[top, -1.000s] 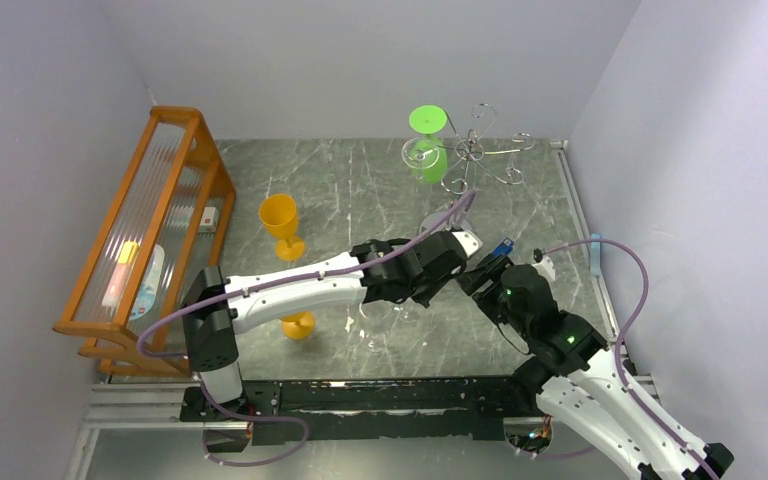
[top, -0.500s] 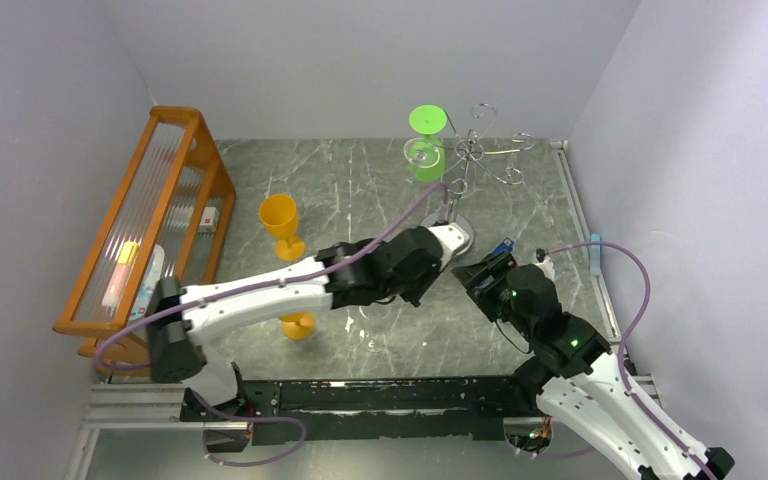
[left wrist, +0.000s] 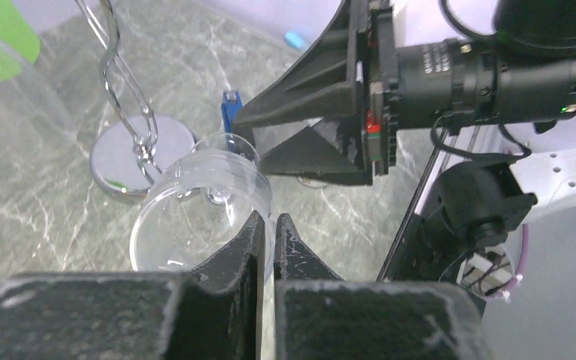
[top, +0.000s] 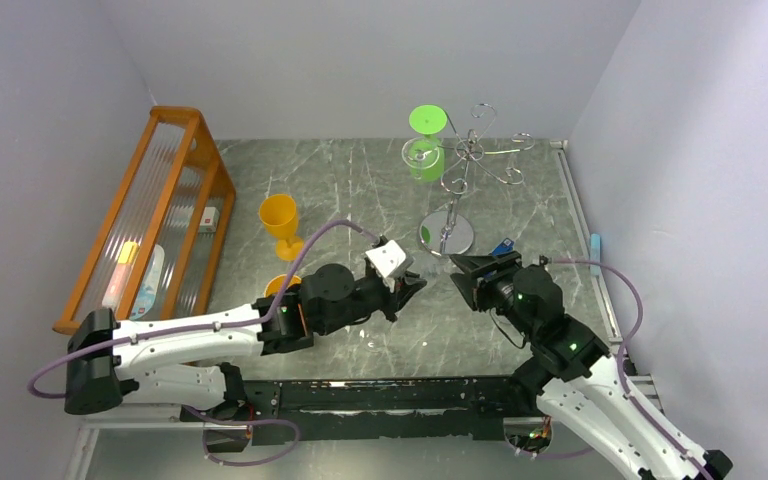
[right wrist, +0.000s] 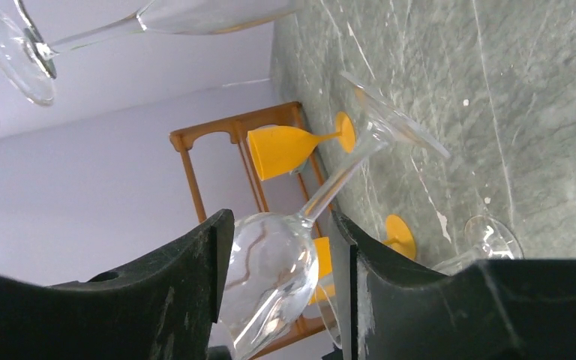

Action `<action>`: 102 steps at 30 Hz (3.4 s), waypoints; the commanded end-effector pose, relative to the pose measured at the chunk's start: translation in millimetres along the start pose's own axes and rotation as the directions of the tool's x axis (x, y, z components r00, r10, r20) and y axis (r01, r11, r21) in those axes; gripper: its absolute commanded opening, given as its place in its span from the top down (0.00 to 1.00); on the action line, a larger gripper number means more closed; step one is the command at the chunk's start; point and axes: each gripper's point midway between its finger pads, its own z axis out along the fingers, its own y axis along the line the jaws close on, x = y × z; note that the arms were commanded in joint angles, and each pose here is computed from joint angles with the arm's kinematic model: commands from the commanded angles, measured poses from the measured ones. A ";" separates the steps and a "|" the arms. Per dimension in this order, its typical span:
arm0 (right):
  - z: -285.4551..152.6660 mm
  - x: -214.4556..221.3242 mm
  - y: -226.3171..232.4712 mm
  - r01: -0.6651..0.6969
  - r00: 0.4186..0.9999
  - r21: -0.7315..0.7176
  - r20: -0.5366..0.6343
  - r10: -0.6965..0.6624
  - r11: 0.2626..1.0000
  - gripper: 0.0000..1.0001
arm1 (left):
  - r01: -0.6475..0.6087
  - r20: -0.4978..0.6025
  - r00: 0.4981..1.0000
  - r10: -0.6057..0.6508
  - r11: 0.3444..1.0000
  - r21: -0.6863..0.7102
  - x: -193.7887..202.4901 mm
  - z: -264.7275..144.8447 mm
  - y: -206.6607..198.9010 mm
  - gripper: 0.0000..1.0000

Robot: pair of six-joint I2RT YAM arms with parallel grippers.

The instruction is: Place the wine glass upside down on the wine glass rack

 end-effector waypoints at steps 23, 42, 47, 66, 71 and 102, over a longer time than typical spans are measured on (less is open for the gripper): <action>19.2 25.0 34.4 -0.166 0.980 -0.066 -0.124 0.157 0.984 0.68 | 0.000 0.417 0.908 -0.041 0.995 0.098 -64.5 -25.1 -11.9 0.95; 27.4 -13.6 43.6 0.059 0.992 -0.130 0.120 -0.043 0.990 1.00 | 0.070 0.296 0.953 -0.065 0.998 -0.008 -20.2 -34.9 14.5 0.31; 17.6 -32.9 61.0 0.310 0.930 -0.217 0.272 -0.248 0.926 1.00 | 0.094 0.267 0.961 -0.071 0.993 -0.071 -20.7 -45.7 27.3 0.23; -33.3 -60.9 85.7 0.756 0.613 -0.207 0.556 -0.560 0.621 1.00 | 0.049 0.167 0.986 -0.011 0.973 -0.226 -26.4 -47.5 49.2 0.10; -50.0 -56.6 106.7 0.868 0.470 -0.204 0.633 -0.615 0.453 1.00 | 0.055 0.153 0.988 -0.008 0.950 -0.306 -29.1 -52.8 62.9 0.07; 41.0 -56.5 131.4 0.903 0.348 0.044 0.511 -0.786 0.428 1.00 | 0.062 0.074 0.996 -0.042 0.954 -0.292 -15.8 -43.0 55.8 0.05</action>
